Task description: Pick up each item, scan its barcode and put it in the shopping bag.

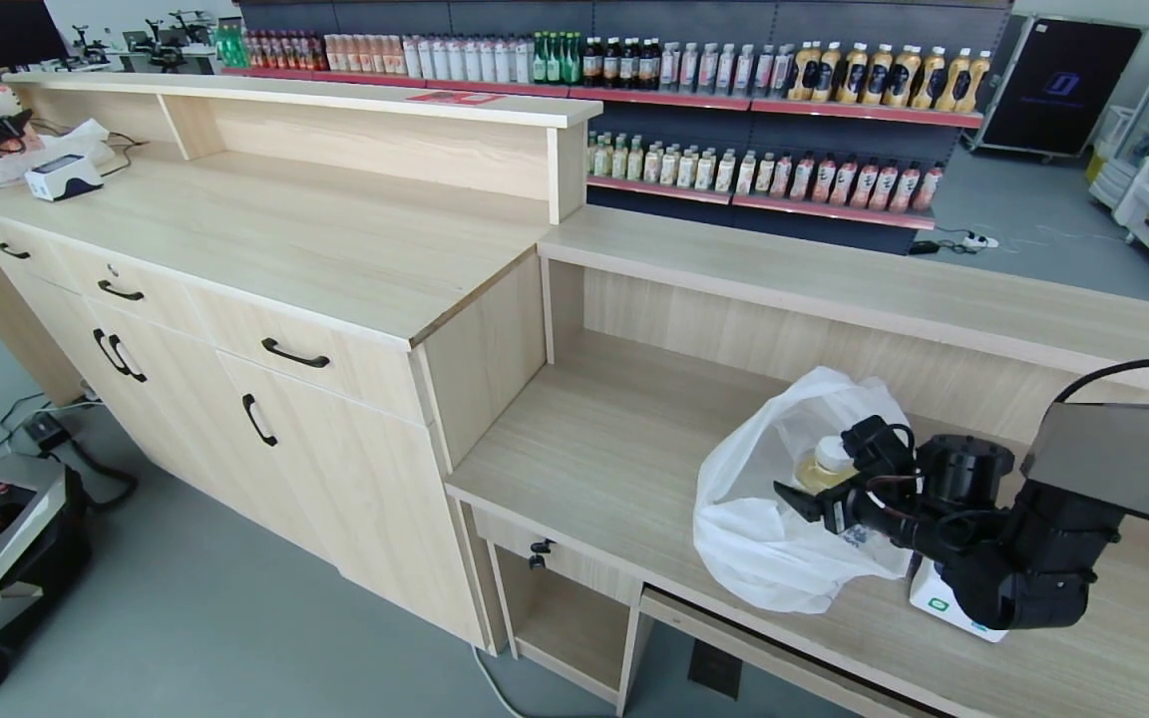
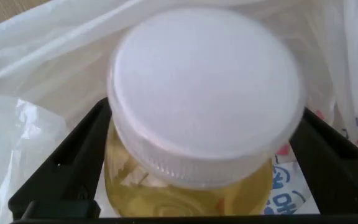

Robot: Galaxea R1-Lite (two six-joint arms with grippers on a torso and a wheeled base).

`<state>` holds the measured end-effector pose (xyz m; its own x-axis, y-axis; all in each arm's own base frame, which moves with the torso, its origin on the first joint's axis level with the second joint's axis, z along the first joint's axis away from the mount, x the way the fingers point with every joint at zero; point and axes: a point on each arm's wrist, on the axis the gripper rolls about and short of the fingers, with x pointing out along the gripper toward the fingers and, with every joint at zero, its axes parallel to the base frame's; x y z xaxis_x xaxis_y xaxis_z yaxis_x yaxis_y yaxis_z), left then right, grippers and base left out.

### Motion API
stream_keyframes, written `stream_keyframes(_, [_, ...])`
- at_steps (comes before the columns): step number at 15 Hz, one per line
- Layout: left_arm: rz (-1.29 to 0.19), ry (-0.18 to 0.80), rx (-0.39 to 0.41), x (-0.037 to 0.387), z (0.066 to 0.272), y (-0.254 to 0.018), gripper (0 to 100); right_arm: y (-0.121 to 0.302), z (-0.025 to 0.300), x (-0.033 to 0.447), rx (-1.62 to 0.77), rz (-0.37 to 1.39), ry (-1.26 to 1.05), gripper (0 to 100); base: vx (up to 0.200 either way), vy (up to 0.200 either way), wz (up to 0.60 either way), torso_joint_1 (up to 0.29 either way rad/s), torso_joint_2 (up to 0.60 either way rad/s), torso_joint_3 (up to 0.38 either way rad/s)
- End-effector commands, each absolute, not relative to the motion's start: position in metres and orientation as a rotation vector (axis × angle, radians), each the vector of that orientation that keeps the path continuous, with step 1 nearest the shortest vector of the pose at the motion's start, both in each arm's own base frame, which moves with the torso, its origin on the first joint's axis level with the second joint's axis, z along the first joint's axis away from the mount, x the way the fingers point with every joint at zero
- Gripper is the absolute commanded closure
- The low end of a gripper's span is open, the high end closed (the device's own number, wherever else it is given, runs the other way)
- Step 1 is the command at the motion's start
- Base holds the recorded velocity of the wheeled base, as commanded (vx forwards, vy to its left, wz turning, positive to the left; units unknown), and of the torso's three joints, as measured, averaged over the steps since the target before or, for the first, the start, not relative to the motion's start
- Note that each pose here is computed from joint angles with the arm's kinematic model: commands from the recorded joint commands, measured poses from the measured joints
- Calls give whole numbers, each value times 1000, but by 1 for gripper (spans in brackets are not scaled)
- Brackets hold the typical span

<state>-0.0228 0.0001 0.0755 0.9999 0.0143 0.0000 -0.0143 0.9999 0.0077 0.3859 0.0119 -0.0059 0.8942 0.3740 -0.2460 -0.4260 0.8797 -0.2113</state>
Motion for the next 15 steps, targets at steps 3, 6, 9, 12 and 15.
stream_keyframes(3, [15,0,8,-23,75,0,100,7,64,377,-306,386,90,0,0,0,0,0,0,0])
stream_keyframes(6, [15,0,8,-23,75,0,100,3,124,333,-326,326,48,0,0,0,0,0,0,0])
stream_keyframes(9, [15,0,8,-23,75,0,100,-20,167,265,-454,86,43,0,0,0,0,0,0,0])
stream_keyframes(12, [15,0,8,-23,75,0,100,-40,177,241,-477,-12,99,0,0,0,-600,2,1,2])
stream_keyframes(15, [15,0,8,-23,75,0,100,-54,184,231,-458,-170,115,0,0,0,-600,-2,2,7])
